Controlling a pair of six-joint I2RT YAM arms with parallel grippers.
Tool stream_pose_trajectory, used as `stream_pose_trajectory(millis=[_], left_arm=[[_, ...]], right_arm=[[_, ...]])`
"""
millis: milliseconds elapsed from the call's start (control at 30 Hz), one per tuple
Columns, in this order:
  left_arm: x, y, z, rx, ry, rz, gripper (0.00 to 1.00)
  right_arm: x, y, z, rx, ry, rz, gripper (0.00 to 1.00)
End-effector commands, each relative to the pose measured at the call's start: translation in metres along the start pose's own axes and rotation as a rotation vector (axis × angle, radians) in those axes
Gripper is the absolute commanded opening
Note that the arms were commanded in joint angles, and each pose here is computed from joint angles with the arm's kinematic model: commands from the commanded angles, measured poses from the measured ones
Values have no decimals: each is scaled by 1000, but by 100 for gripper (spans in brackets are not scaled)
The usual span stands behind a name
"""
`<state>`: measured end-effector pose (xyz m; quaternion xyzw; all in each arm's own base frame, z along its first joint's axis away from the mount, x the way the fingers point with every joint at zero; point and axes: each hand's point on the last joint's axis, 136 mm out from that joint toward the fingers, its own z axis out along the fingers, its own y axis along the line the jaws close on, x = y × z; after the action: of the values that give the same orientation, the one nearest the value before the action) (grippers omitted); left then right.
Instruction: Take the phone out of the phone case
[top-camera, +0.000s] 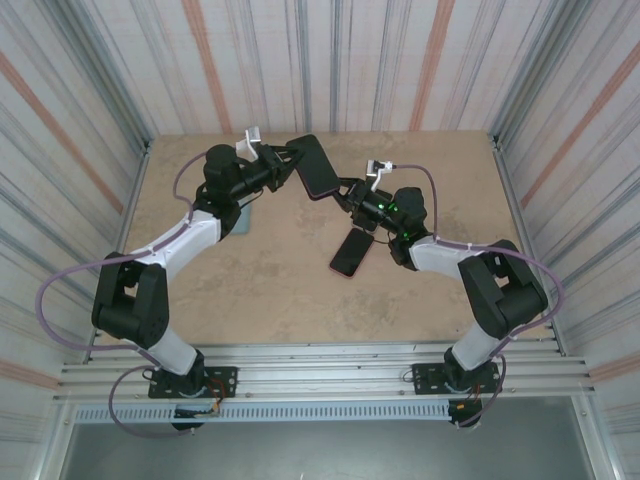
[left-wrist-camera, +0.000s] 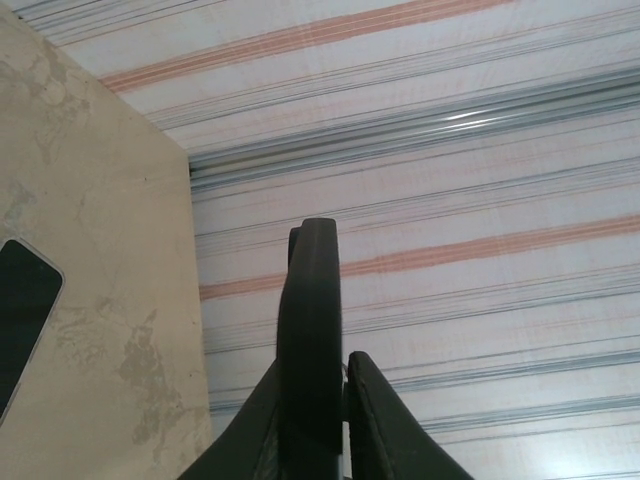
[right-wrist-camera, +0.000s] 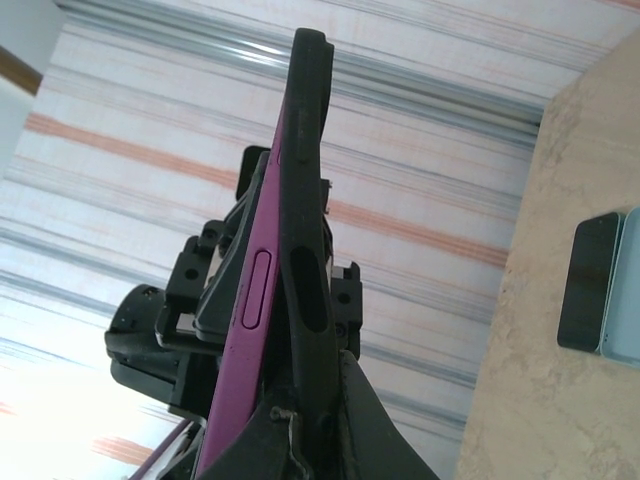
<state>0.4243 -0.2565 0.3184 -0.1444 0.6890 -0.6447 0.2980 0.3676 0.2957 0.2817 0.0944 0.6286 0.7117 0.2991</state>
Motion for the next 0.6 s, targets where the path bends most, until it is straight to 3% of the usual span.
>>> stream_pose_trajectory(millis=[0, 167, 300, 367, 567], left_arm=[[0, -15, -3, 31, 2, 40, 23], [0, -15, -2, 24, 16, 51, 36], [2, -12, -3, -4, 27, 58, 58], [2, -11, -7, -28, 19, 75, 65], [6, -9, -18, -58, 8, 89, 69]], right_arm=[[6, 14, 3, -62, 25, -7, 6], [4, 12, 3, -58, 18, -7, 5], [1, 13, 5, -62, 7, -9, 4], [-2, 13, 6, -62, 0, -12, 4], [-15, 15, 10, -70, -42, -15, 4]])
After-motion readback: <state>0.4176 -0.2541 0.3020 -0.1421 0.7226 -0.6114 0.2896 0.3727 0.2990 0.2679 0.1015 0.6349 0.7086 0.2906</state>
